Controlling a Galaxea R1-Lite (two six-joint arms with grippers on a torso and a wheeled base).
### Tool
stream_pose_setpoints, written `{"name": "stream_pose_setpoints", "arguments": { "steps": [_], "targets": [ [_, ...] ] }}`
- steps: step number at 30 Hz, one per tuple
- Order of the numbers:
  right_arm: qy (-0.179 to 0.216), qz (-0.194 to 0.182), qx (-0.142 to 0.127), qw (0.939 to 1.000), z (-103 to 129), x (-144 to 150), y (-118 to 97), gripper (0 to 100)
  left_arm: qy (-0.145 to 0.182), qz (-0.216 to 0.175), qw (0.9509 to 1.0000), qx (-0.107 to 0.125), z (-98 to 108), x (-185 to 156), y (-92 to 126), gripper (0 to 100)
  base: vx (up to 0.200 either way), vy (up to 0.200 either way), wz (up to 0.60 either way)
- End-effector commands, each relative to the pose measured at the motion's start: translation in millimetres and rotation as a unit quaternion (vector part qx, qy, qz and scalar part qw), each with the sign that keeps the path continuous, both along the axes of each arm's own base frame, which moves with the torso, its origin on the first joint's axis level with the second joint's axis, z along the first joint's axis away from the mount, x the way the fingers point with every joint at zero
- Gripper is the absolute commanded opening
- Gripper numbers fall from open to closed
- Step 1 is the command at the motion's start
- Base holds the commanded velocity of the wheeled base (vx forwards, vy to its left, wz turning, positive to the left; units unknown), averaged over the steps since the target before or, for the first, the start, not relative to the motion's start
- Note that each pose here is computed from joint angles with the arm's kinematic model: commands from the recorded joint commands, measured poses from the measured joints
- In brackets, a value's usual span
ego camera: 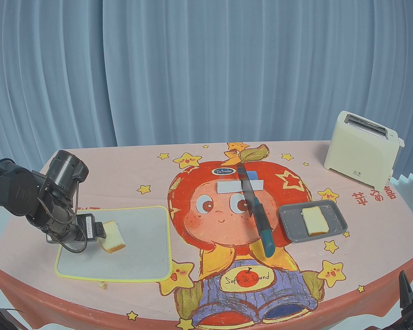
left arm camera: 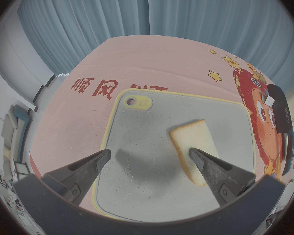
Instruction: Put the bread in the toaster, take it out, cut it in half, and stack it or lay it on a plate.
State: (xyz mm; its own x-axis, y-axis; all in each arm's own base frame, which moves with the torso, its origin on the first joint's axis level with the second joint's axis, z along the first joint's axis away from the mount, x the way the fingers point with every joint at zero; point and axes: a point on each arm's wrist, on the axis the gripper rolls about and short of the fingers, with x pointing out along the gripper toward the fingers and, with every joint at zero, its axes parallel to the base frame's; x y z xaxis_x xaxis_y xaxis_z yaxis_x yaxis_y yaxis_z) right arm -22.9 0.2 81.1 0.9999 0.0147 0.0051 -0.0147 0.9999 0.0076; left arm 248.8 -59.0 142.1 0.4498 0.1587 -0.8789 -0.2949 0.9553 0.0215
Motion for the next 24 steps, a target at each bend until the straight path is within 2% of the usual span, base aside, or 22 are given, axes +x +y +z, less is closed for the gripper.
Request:
{"name": "stream_pose_setpoints", "arguments": {
  "steps": [1, 12, 13, 24],
  "targets": [
    [0.000, 0.000, 0.000, 1.0000, -5.2, 0.1, 0.0, 100, 0.002, 0.001, 1.0000, 0.001, -1.0, 0.8, 0.3, 100, 0.000, 0.000, 0.00],
    [0.001, 0.000, 0.000, 1.0000, -5.3, 0.1, 0.0, 100, 0.007, 0.002, 1.0000, 0.003, -3.5, 1.9, 0.0, 100, 0.000, 0.000, 0.00],
    [0.000, 0.000, 0.000, 1.0000, -5.2, 0.1, 0.0, 100, 0.009, 0.002, 0.9999, 0.003, -4.5, 1.6, 0.1, 0, 0.000, 0.000, 0.00],
    [0.001, 0.000, 0.000, 1.0000, -5.3, 0.1, 0.0, 100, 0.013, 0.003, 0.9999, 0.004, -6.3, 1.4, 0.6, 0, 0.000, 0.000, 0.00]
  ]
}}
